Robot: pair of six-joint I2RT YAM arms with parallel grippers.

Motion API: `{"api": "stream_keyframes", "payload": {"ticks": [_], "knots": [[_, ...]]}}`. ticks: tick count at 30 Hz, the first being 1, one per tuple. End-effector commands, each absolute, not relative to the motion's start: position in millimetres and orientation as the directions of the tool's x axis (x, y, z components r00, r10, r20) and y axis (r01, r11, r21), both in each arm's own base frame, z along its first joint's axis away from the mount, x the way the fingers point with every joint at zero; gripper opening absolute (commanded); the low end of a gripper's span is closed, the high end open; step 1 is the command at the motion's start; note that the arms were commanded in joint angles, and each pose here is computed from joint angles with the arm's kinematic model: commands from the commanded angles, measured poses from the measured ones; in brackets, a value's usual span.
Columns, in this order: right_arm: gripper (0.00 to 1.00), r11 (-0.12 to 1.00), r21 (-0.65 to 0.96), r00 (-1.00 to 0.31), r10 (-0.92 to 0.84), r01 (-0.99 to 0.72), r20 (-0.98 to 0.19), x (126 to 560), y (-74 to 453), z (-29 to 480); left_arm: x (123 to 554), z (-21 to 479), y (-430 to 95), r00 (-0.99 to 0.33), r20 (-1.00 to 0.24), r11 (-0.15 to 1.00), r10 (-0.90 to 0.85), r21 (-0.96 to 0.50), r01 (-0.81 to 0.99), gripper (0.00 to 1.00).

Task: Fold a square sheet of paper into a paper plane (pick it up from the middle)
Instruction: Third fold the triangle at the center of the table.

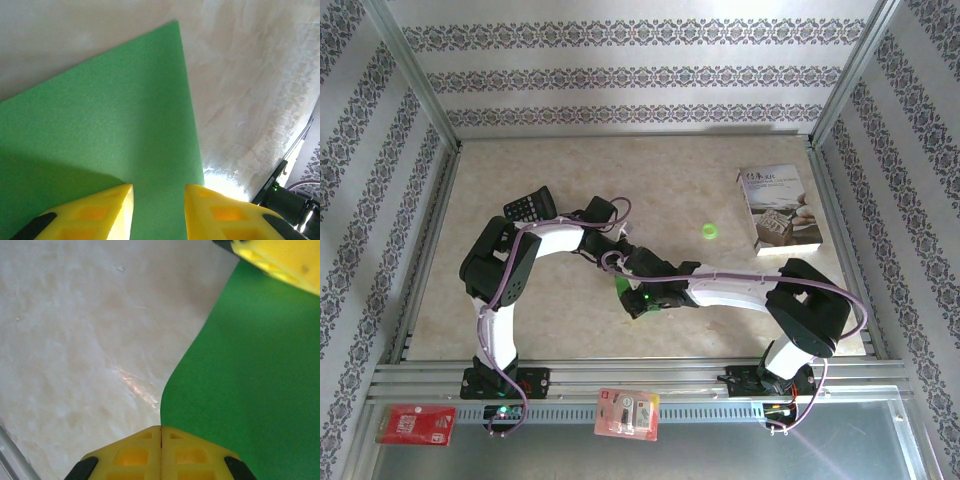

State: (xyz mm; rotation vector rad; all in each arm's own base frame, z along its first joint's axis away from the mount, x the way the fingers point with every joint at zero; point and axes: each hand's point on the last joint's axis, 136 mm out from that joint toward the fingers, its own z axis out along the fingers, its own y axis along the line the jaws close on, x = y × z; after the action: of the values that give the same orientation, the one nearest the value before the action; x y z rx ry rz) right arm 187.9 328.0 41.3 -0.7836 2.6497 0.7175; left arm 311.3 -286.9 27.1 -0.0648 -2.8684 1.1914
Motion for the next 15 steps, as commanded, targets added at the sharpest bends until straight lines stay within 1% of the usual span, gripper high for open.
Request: {"api": "stream_keyframes", "payload": {"ticks": [1,15], "knots": [[0.06,0.733,0.436,-0.842,-0.361,-0.522,-0.401,193,326,45,301,11,-288,-0.995,0.042,0.728,0.090,-0.684,0.037,0.33],[0.08,0.722,0.512,-0.874,-0.281,-0.465,-0.397,212,311,50,297,1,-287,-0.993,0.052,0.735,0.109,-0.677,0.045,0.34]]}}
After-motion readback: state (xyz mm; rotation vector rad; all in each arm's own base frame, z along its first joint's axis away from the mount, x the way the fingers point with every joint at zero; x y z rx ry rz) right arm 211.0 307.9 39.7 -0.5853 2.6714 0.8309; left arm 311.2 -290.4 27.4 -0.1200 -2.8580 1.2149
